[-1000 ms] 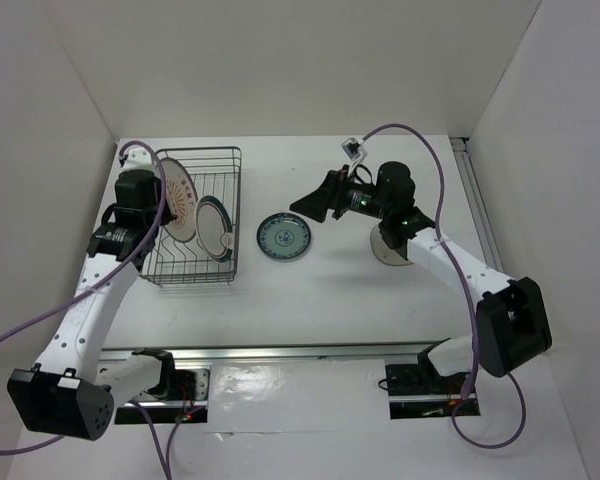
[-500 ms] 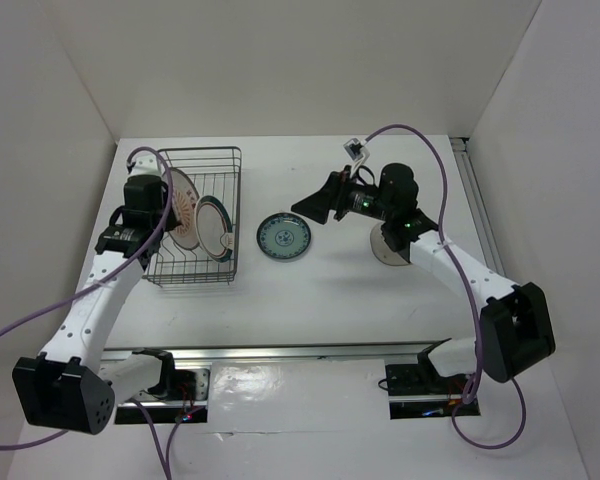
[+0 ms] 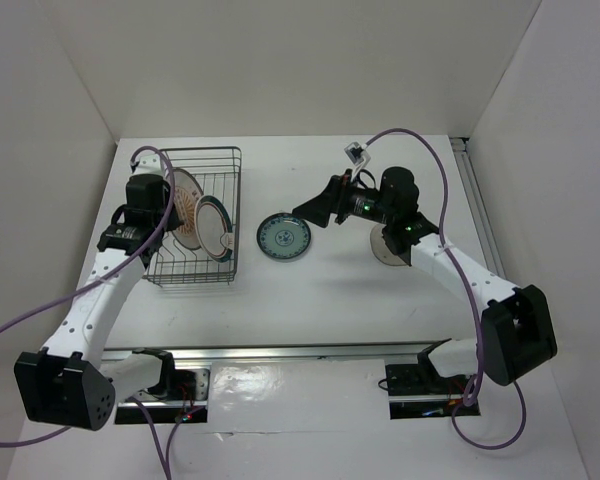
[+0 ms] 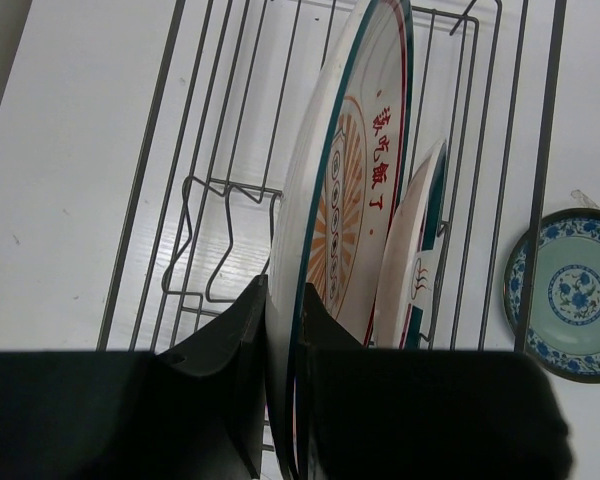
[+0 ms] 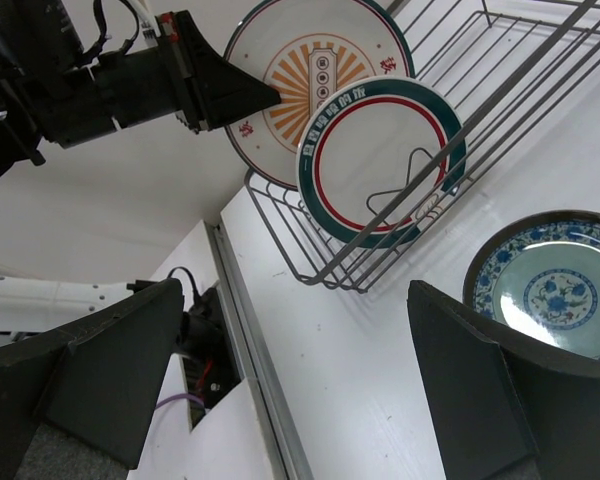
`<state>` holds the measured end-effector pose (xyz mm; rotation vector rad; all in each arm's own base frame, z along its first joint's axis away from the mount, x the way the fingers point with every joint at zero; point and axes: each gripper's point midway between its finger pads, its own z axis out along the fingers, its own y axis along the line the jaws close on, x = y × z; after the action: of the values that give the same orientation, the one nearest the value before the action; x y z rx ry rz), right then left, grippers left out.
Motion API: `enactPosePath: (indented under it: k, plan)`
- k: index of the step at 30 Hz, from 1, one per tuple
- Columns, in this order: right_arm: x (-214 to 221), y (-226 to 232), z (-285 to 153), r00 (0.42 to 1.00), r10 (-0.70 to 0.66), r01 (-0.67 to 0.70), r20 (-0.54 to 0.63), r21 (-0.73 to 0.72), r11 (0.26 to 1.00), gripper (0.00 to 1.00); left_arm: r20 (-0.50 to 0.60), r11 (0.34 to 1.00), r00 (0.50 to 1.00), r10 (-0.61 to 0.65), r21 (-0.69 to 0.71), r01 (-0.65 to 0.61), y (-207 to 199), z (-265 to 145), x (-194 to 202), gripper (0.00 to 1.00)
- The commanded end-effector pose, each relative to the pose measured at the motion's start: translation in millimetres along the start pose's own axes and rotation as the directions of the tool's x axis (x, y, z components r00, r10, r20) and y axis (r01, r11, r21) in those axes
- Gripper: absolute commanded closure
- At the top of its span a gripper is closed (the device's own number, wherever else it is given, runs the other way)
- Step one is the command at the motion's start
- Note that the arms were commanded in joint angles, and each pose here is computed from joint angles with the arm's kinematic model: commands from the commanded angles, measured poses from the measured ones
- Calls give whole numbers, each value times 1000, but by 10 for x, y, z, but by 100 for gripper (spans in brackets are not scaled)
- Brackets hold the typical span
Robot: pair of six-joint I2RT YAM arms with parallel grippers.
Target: Load the plates into the dish rack
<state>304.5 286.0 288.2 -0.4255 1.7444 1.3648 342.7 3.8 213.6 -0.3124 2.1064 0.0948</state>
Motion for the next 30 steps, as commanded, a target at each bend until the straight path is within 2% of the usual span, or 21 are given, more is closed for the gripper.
enactPosePath:
  k: [1, 16, 20, 28, 30]
  plan:
    - [-148, 116, -66, 997, -59, 60, 54, -20, 998, 0, 79, 999, 996, -41, 26, 39, -80, 16, -229, 100]
    - [-109, 74, -53, 997, -53, 54, 48, -16, 998, 0, 63, 999, 997, -35, 20, 34, -73, 53, -168, 100]
    - [-104, 53, -37, 997, -53, 54, 48, -16, 998, 0, 54, 999, 998, -33, 17, 32, -75, 78, -147, 90]
    - [-70, 32, -41, 998, -47, 47, 42, -12, 999, 0, 30, 999, 999, -27, 34, 26, -118, 127, -90, 88]
    - [-35, 10, -44, 998, -41, 41, 37, -9, 999, 0, 19, 999, 999, -35, 41, 34, -139, 150, -64, 85]
